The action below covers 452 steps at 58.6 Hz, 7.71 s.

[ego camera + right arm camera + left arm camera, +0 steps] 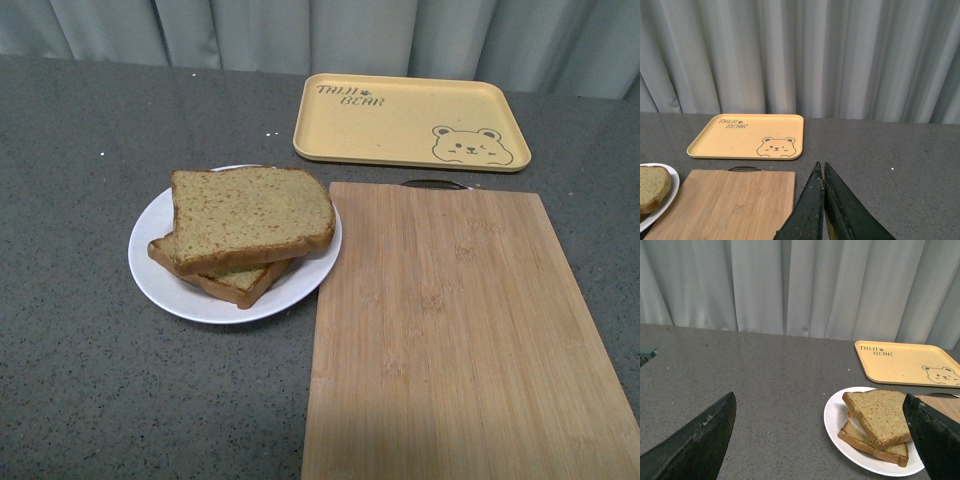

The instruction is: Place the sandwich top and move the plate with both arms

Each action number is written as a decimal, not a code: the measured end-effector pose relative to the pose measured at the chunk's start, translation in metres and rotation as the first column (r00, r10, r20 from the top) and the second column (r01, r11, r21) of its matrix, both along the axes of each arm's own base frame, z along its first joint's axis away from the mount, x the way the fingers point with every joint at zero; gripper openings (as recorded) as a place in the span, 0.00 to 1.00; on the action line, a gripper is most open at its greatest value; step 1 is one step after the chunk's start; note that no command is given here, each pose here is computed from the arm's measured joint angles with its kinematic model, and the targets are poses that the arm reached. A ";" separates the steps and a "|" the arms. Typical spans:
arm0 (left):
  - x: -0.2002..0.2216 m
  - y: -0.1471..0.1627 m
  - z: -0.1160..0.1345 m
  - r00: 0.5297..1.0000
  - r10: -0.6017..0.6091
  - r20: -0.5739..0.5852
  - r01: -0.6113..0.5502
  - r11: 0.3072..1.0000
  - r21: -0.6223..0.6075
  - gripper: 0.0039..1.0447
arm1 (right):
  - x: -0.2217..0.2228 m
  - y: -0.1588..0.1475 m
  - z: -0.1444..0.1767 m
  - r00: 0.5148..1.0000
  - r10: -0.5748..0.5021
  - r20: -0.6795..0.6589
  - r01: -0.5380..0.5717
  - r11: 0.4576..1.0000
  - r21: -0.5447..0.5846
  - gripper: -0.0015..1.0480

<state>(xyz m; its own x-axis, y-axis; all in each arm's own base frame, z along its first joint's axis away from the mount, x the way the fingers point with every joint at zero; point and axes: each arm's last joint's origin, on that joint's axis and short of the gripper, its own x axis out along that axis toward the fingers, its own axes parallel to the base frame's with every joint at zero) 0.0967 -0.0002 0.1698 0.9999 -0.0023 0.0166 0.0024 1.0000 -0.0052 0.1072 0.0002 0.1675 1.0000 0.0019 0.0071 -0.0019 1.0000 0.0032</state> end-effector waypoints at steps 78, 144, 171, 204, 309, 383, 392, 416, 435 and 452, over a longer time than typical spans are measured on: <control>0.142 -0.032 -0.072 0.658 -0.312 -0.685 -0.312 0.716 -0.625 0.94 | -0.010 0.000 -0.003 1.000 0.002 -0.005 -0.002 1.000 -0.002 0.91; 0.182 -0.062 -0.109 0.575 -0.308 -0.758 -0.363 0.733 -0.575 0.45 | -0.010 0.000 -0.003 1.000 0.002 -0.005 -0.002 1.000 -0.002 0.91; 0.198 -0.059 -0.110 0.611 -0.371 -0.699 -0.382 0.635 -0.672 0.04 | -0.010 0.000 -0.003 1.000 0.002 -0.006 -0.002 1.000 -0.002 0.91; 0.199 -0.052 -0.078 0.843 -0.445 -0.303 -0.198 0.267 -0.943 0.03 | -0.010 0.000 -0.003 1.000 0.002 -0.005 -0.002 1.000 -0.002 0.91; 0.320 -0.197 -0.069 0.796 -0.424 -0.432 -0.144 0.560 -0.816 0.85 | -0.010 0.000 -0.003 1.000 0.002 -0.005 -0.002 1.000 -0.002 0.91; 0.068 -0.011 -0.008 0.999 -0.002 -0.032 0.002 1.000 -0.003 0.03 | -0.010 0.000 -0.003 1.000 0.002 -0.005 -0.002 1.000 -0.002 0.91; 0.056 0.000 -0.007 1.000 0.005 -0.031 -0.005 1.000 -0.003 0.03 | -0.010 0.000 -0.003 1.000 0.001 -0.005 -0.001 1.000 -0.002 0.91; 0.035 0.000 0.001 1.000 0.000 -0.004 0.000 1.000 -0.003 0.03 | -0.010 0.000 -0.003 1.000 0.002 -0.005 -0.002 1.000 -0.002 0.91; 0.024 0.000 0.003 1.000 0.000 0.005 0.000 1.000 -0.003 0.03 | -0.010 0.000 -0.003 1.000 0.001 -0.005 -0.001 1.000 -0.002 0.91; 0.017 0.000 0.003 1.000 0.000 0.006 0.000 1.000 -0.003 0.03 | -0.010 0.000 -0.003 1.000 0.002 -0.005 -0.002 1.000 -0.002 0.91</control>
